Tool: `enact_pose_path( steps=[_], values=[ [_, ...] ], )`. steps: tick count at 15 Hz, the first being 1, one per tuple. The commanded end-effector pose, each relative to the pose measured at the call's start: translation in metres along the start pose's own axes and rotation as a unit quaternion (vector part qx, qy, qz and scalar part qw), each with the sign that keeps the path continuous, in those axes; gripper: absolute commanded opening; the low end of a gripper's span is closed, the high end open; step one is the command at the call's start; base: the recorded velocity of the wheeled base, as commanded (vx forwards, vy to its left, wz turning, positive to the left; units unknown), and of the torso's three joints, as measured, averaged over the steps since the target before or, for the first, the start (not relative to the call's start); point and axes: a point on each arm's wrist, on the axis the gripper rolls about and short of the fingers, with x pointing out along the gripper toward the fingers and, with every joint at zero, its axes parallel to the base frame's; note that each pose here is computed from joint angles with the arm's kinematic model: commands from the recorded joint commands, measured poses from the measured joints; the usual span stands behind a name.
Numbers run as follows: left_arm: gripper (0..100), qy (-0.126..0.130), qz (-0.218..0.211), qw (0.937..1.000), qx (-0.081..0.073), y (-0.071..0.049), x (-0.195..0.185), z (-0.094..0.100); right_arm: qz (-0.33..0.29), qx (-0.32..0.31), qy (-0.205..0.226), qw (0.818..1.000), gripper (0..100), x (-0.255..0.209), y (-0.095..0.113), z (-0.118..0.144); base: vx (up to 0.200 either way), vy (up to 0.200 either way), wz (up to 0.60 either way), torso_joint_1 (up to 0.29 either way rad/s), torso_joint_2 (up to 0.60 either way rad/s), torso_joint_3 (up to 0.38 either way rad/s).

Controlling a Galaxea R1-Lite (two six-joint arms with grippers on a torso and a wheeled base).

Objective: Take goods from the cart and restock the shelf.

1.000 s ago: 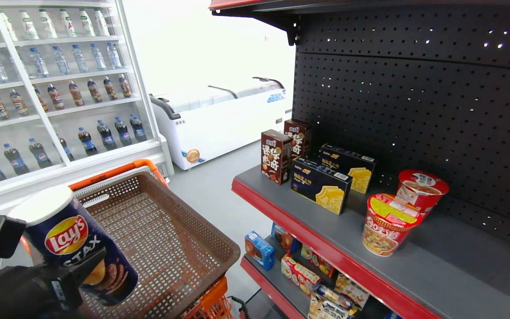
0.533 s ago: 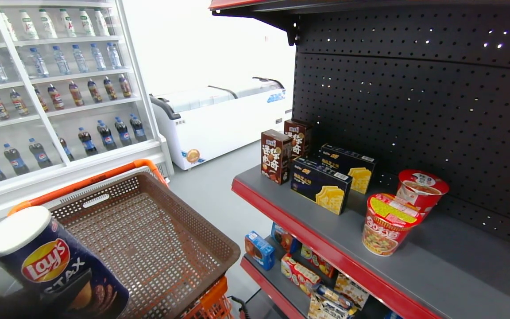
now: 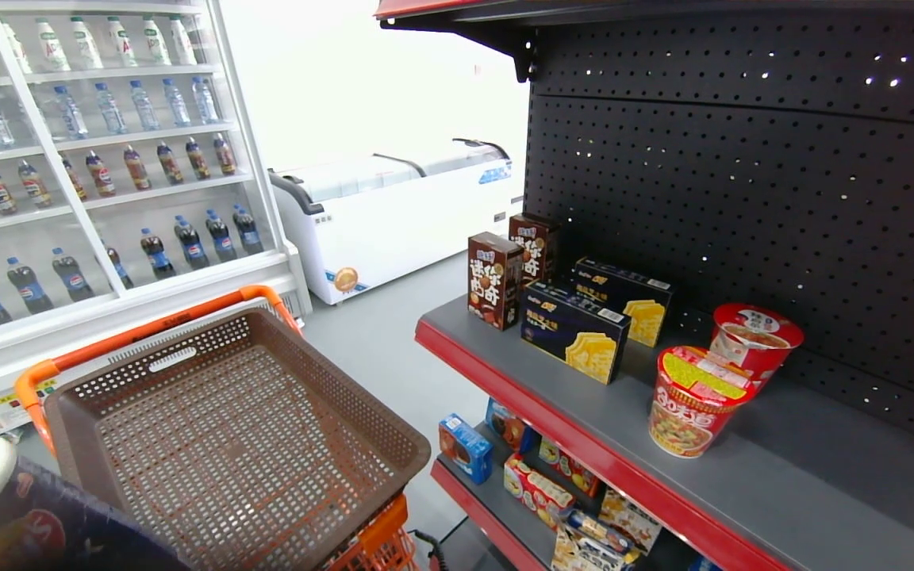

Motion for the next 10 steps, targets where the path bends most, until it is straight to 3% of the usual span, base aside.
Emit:
enact_pose_path(
  steps=[1, 2, 4, 7, 10],
  values=[
    [0, -0.039, 0.022, 0.9988, 0.018, 0.001, -0.019, -0.009, 0.000, 0.000, 0.000, 1.000, 100, 0.000, 0.000, 0.000, 0.000, 0.000, 0.00, 0.000, 0.00, 0.000],
    [0, -0.036, 0.023, 0.9988, 0.024, 0.001, -0.020, -0.010, 0.000, 0.000, 0.000, 1.000, 100, 0.000, 0.000, 0.000, 0.000, 0.000, 0.00, 0.000, 0.00, 0.000],
    [0, -0.044, 0.019, 0.9970, 0.060, 0.001, -0.025, -0.013, 0.000, 0.001, 0.000, 1.000, 100, 0.000, 0.000, 0.000, 0.000, 0.000, 0.00, 0.000, 0.00, 0.000],
    [0, -0.057, 0.048, 0.9957, 0.055, 0.002, -0.033, -0.021, 0.000, 0.001, 0.000, 1.000, 100, 0.000, 0.000, 0.000, 0.000, 0.000, 0.00, 0.000, 0.00, 0.000],
    [0, -0.053, 0.055, 0.9955, 0.056, 0.002, -0.042, -0.037, 0.000, 0.001, 0.000, 1.000, 100, 0.000, 0.000, 0.000, 0.000, 0.000, 0.00, 0.000, 0.00, 0.000]
  ],
)
